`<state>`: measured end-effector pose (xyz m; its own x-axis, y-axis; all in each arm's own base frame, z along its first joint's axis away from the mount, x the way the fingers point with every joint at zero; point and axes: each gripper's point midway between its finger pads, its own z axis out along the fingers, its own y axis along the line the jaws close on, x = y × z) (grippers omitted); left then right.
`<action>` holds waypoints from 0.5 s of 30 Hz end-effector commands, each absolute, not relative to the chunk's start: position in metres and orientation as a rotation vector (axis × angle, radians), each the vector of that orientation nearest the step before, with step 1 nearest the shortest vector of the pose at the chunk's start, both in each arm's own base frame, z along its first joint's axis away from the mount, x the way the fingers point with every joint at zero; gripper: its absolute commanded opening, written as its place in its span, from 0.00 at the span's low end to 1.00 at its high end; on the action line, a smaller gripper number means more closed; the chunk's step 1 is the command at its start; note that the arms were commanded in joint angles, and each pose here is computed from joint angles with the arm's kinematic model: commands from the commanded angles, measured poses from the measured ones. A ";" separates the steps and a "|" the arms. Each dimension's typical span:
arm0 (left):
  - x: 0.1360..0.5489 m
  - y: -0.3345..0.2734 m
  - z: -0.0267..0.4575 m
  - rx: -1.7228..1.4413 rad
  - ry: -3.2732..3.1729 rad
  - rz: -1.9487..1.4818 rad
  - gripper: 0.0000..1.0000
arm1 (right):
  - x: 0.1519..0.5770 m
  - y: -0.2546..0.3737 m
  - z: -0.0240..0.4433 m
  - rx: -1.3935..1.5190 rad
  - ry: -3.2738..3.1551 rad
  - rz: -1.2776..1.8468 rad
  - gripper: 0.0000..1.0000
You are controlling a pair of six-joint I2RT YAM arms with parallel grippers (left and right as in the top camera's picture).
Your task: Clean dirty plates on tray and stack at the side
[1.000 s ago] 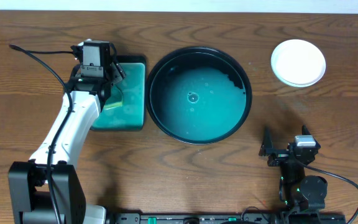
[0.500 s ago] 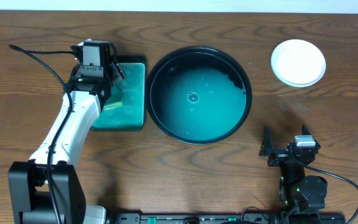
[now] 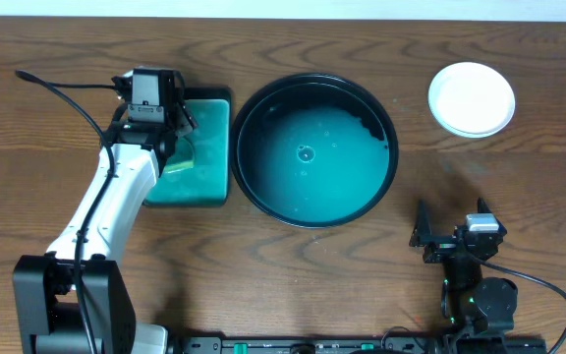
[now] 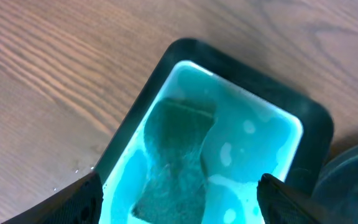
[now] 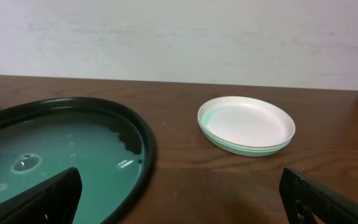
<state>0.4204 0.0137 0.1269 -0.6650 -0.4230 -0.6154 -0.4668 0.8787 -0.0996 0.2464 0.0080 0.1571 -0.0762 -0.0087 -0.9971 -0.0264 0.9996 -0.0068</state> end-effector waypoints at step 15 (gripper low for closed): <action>0.344 0.021 0.111 -0.478 2.436 0.155 0.80 | 0.246 0.005 0.157 -0.029 1.645 0.001 0.99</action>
<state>0.3626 0.0180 0.1045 -0.7517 -0.3263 -0.5732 -0.3963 0.9181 -0.0030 0.2464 0.0080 0.1573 -0.0754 -0.0087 -0.9971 -0.0268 0.9996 -0.0067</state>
